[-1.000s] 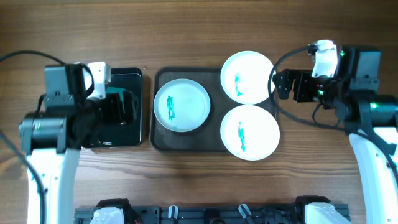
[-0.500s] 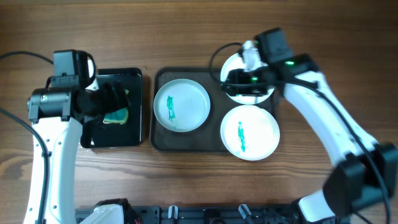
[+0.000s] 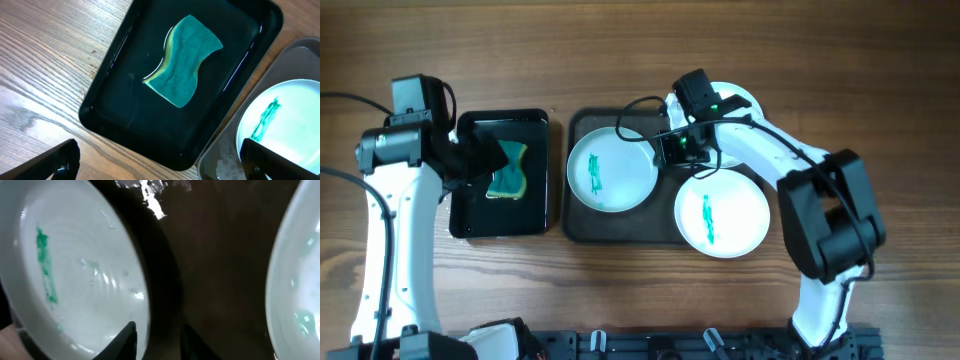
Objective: Clean dirty plates on tray and stack at the side
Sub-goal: 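Move left gripper to the sponge and right gripper to the left plate, then grasp the green sponge with the left gripper and lift it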
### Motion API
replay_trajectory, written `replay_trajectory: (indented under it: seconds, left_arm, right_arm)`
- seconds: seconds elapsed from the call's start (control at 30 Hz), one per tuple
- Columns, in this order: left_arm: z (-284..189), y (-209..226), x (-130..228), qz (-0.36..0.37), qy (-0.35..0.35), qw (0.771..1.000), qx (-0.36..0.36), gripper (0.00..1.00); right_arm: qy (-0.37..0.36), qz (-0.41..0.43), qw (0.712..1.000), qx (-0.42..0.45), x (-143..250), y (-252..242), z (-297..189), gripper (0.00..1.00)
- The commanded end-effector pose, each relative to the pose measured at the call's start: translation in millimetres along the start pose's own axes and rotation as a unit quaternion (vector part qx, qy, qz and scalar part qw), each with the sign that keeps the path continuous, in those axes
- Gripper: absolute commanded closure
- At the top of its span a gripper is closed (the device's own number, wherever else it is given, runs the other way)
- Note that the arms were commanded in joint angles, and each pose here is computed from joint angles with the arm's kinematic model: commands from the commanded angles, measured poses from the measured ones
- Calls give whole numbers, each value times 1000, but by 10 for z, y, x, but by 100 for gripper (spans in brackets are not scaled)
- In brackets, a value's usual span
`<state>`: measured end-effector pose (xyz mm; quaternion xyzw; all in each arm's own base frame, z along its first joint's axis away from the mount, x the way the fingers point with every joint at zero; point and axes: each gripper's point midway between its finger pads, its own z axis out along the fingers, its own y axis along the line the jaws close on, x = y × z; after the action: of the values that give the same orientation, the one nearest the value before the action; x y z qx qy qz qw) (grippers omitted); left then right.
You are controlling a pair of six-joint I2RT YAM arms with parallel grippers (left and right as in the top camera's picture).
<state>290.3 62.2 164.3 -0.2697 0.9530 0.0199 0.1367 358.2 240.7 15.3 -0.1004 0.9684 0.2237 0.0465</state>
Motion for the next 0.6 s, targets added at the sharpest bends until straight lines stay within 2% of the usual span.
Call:
replay_trajectory:
  seconds: [0.0, 0.03, 0.2, 0.4, 0.57]
  left_arm:
    - [63, 68, -63, -12, 3, 1000, -22, 0]
    - [82, 75, -63, -12, 5, 1000, -25, 0]
    - [262, 129, -64, -9, 27, 998, -52, 0]
    - [552, 138, -55, -3, 62, 995, -72, 2]
    - [882, -202, -155, 93, 74, 993, 11, 21]
  right_arm:
    - [7, -16, 1000, 7, -12, -31, 135, 75]
    - [6, -18, 1000, 7, -16, -32, 138, 75]
    - [-2, -2, 998, 55, -29, -173, 144, 96]
    - [-3, 4, 998, 55, -31, -174, 143, 96]
    - [-4, 3, 998, 57, -33, -180, 143, 95]
